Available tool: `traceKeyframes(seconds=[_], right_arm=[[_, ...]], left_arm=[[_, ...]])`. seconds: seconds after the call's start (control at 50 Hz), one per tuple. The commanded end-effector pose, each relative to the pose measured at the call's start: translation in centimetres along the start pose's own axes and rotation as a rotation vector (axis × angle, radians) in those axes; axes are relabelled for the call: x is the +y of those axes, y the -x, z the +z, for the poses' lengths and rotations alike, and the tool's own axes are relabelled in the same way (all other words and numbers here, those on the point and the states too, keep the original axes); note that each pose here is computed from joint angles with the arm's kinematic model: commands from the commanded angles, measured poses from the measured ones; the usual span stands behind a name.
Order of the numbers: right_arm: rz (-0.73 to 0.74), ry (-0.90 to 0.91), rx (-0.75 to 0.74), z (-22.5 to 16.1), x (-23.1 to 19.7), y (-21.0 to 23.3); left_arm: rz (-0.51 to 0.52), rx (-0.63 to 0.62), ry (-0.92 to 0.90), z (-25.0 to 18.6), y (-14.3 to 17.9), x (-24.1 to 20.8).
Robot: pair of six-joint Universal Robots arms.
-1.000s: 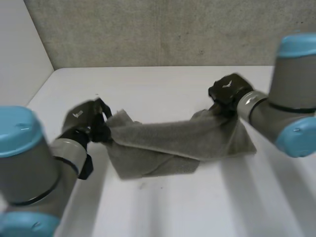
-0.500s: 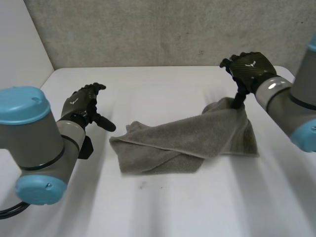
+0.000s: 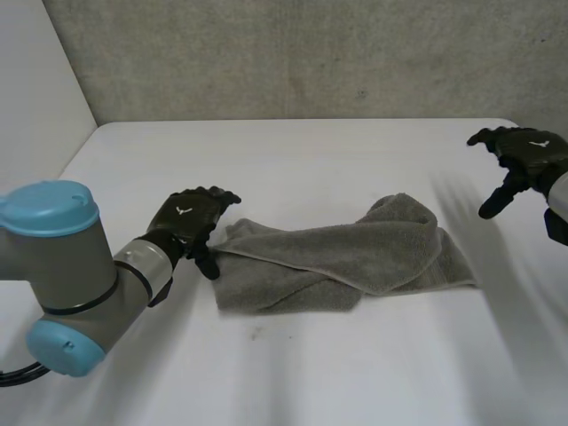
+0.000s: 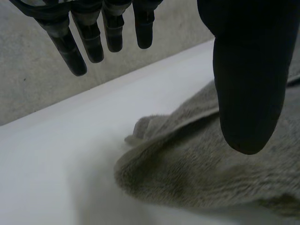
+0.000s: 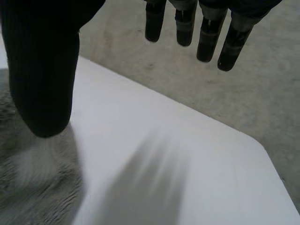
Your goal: Fold the towel.
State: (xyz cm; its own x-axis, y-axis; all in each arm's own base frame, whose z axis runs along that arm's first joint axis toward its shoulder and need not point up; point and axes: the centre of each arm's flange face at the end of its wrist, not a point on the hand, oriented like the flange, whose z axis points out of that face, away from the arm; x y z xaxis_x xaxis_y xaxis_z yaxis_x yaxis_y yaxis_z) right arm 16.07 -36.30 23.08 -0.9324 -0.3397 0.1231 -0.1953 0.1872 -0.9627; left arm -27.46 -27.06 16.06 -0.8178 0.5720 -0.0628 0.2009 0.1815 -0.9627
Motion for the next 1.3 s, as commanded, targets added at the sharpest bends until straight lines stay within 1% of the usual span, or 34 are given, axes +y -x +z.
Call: traceKeyframes(seconds=[0.02,0.04,0.06,0.1,0.14,0.28,0.42,0.64,0.84,1.04,1.08,1.12,1.14,1.18,1.3], right_arm=[[-0.017,0.135,-0.038,-0.9,2.8,0.3],[-0.050,0.165,-0.056,-1.4,3.7,0.7],[-0.050,0.166,-0.056,-1.4,3.7,0.7],[-0.112,0.220,-0.099,-2.2,5.5,1.6],[-0.123,0.235,-0.116,-2.5,6.2,1.8],[-0.108,0.216,-0.165,-2.6,8.3,2.5],[-0.119,0.180,-0.171,-1.7,9.7,2.6],[-0.136,0.161,-0.171,-0.6,11.0,2.6],[-0.157,0.130,-0.159,0.6,11.3,2.4],[-0.150,0.097,-0.144,1.6,10.7,2.1],[-0.131,0.088,-0.135,1.7,10.4,1.8],[-0.066,0.068,-0.117,1.7,9.7,1.4],[-0.066,0.068,-0.117,1.7,9.7,1.4],[-0.026,0.041,-0.096,1.3,8.5,0.8],[0.012,0.018,-0.052,0.8,7.5,-0.8]], left_arm=[[0.008,-0.033,0.010,1.5,1.5,0.9],[0.006,-0.037,0.012,1.8,1.7,1.0],[0.006,-0.037,0.012,1.8,1.7,1.0],[0.006,-0.043,0.006,2.3,2.0,0.8],[0.006,-0.041,0.005,2.6,2.1,0.8],[0.005,-0.026,0.006,3.3,2.1,1.0],[-0.003,0.074,0.024,3.6,1.2,1.6],[-0.007,0.078,0.031,3.6,1.1,1.8],[-0.012,0.076,0.049,3.4,1.1,2.2],[-0.012,0.075,0.051,3.3,1.1,2.2],[-0.012,0.075,0.052,3.3,1.1,2.2],[-0.015,0.074,0.061,3.2,1.1,2.2],[-0.015,0.074,0.061,3.2,1.1,2.2],[-0.018,0.077,0.071,3.1,1.0,2.3],[-0.024,0.083,0.099,2.9,0.9,2.3]])
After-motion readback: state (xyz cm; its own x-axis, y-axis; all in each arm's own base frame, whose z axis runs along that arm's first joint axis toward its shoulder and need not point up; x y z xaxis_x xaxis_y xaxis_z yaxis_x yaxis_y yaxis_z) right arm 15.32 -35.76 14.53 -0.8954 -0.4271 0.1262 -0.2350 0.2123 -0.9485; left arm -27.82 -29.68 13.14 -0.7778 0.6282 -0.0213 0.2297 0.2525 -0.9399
